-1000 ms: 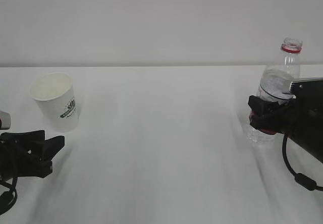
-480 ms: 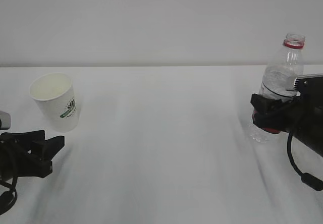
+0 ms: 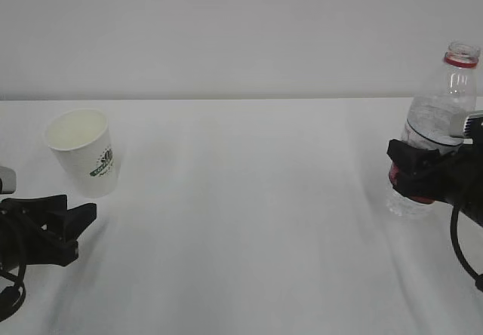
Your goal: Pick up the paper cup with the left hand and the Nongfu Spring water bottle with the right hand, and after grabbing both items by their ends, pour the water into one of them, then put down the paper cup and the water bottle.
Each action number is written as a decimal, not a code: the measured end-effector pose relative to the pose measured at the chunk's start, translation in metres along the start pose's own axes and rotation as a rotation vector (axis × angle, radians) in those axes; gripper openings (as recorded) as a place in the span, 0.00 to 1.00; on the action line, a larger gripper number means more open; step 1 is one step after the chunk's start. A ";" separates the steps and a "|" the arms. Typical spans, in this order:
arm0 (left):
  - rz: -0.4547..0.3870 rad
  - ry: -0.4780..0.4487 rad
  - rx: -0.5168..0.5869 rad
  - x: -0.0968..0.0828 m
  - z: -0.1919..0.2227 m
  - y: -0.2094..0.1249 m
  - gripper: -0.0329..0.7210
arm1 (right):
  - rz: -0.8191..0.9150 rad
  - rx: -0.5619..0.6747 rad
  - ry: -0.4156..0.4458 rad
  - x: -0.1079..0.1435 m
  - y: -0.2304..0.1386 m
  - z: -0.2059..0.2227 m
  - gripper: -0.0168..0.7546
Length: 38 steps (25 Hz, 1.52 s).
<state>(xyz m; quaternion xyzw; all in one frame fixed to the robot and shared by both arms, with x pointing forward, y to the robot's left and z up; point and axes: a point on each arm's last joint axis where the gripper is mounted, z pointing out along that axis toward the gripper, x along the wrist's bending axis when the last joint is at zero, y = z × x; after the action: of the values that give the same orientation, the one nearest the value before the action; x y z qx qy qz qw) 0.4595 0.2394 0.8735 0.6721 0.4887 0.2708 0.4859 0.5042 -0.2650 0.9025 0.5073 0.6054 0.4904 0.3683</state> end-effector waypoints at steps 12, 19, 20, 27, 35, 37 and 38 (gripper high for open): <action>0.001 -0.003 0.000 0.000 0.000 0.000 0.57 | -0.003 -0.019 0.000 0.005 0.006 -0.036 0.54; 0.020 -0.045 0.006 -0.004 0.000 -0.001 0.57 | -0.011 -0.055 -0.001 0.008 0.015 -0.056 0.54; 0.024 -0.054 0.007 -0.005 0.000 -0.001 0.57 | -0.013 -0.065 -0.001 0.009 0.017 -0.057 0.54; 0.032 -0.071 0.009 -0.006 0.000 -0.001 0.57 | -0.026 -0.071 -0.009 0.010 0.027 -0.066 0.54; 0.024 -0.052 0.007 -0.005 0.000 -0.001 0.57 | -0.026 -0.052 -0.011 0.009 0.025 -0.067 0.54; 0.018 -0.040 0.005 -0.004 0.000 0.000 0.57 | -0.026 -0.052 -0.011 0.009 0.025 -0.067 0.54; 0.014 -0.032 0.004 -0.003 0.000 0.000 0.57 | -0.026 -0.052 -0.011 0.009 0.025 -0.067 0.54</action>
<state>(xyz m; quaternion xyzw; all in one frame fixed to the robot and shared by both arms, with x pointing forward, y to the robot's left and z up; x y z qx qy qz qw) 0.4582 0.2367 0.8735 0.6807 0.4767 0.2626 0.4903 0.4457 -0.2704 0.9439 0.4924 0.5970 0.4984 0.3909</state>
